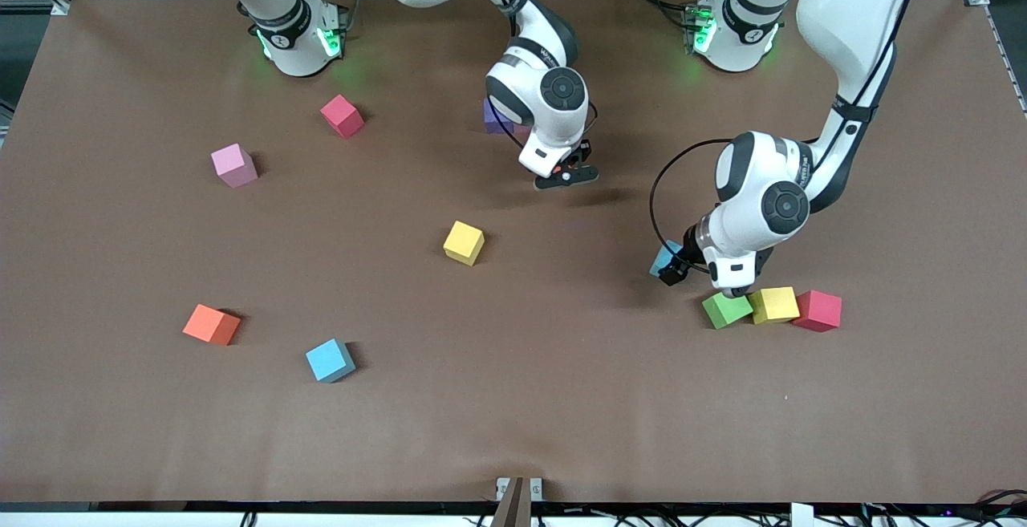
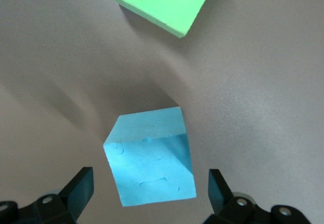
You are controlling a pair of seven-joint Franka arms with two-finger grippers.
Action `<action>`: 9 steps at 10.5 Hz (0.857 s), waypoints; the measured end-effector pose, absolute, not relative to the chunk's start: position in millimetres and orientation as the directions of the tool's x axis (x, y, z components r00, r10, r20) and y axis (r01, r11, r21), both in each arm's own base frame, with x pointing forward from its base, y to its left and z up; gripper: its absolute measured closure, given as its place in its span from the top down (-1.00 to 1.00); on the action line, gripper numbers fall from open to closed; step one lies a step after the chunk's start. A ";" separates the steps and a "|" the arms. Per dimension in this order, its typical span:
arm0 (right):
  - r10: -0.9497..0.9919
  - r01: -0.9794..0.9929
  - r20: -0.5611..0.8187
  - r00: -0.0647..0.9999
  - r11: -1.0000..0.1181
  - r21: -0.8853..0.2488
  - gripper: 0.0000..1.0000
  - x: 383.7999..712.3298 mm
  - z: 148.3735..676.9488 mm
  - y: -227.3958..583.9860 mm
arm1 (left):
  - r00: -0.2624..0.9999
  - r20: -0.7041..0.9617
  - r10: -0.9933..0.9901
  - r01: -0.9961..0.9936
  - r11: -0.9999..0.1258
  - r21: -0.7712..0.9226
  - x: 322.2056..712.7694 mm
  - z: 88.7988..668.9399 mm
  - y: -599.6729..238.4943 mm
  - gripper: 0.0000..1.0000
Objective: Form number 2 with 11 blocks
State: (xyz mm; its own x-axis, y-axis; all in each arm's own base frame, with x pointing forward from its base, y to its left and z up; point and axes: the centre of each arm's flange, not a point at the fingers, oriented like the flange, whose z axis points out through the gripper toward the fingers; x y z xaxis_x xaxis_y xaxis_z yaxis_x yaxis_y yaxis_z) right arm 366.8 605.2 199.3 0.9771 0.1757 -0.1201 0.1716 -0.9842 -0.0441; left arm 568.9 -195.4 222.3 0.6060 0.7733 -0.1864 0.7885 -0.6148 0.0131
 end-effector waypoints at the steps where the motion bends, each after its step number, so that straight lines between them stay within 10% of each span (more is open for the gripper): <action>1: 0.176 0.172 -0.120 0.977 -0.984 -0.044 0.12 366.8 199.3 605.2 | 0.605 -0.190 0.774 0.789 -0.615 0.007 568.1 217.9 -195.2 1.00; 7: 0.176 0.172 -0.113 0.978 -0.984 -0.049 1.00 368.5 202.6 606.6 | 0.600 -0.199 0.775 0.790 -0.613 -0.007 568.2 202.0 -194.2 0.98; 9: 0.172 0.167 -0.097 0.980 -0.984 -0.059 1.00 374.4 211.8 607.4 | 0.607 -0.198 0.770 0.785 -0.619 0.000 570.3 203.2 -197.8 0.44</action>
